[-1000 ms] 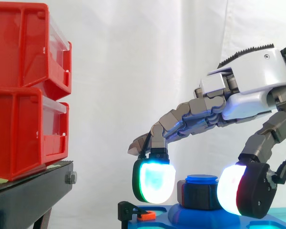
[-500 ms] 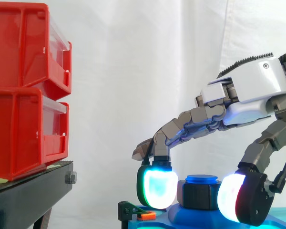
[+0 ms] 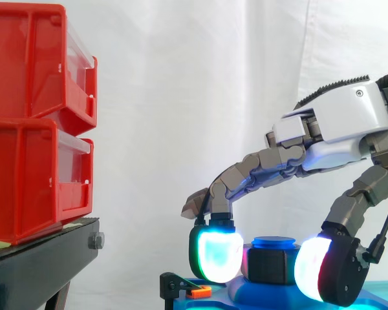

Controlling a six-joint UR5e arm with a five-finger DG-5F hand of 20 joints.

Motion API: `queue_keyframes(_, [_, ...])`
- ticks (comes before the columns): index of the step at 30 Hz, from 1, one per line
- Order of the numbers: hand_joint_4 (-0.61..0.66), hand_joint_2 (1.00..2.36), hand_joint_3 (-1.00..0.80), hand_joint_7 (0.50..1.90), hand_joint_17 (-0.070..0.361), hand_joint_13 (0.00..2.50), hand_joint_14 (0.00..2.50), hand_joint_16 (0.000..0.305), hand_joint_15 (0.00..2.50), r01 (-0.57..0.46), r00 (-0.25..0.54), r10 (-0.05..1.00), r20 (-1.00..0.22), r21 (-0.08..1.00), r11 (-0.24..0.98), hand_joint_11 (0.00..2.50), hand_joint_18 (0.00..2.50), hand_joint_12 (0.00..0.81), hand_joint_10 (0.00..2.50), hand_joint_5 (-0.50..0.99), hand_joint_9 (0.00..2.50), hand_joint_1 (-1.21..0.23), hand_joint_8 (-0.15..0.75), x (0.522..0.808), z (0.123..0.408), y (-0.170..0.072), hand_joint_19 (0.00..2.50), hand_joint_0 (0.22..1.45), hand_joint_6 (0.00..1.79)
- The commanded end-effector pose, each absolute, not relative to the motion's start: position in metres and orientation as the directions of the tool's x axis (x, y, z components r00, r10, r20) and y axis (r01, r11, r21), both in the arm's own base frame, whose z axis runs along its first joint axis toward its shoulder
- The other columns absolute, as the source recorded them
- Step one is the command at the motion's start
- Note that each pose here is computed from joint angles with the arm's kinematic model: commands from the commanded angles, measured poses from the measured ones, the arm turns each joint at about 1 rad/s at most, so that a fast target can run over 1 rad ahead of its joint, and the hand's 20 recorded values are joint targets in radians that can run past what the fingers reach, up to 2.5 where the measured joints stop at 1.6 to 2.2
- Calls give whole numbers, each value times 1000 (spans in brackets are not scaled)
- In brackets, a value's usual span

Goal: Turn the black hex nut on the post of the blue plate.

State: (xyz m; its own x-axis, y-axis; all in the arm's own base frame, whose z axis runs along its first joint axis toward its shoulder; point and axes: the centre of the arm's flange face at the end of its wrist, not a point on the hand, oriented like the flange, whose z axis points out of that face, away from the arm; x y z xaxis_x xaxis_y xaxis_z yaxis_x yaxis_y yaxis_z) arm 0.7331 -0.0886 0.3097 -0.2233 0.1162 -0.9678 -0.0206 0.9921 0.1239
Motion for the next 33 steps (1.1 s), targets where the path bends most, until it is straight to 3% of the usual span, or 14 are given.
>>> queue_keyframes(1, [176, 1000, -500, 975, 118, 123, 0, 53, 4, -19, -223, 117, -968, 124, 992, 0, 0, 342, 0, -215, 198, -830, 205, 733, 309, -90, 0, 563, 502])
queue_keyframes(13, [170, 1003, -455, 1062, 116, 141, 0, 52, 2, -20, -225, 116, -967, 124, 992, 0, 0, 339, 0, -204, 220, -838, 205, 732, 307, -90, 0, 605, 502])
queue_keyframes(33, [174, 1000, -500, 1063, 116, 153, 0, 51, 17, -19, -225, 117, -967, 124, 992, 0, 0, 341, 0, -205, 231, -832, 207, 732, 307, -92, 12, 577, 502])
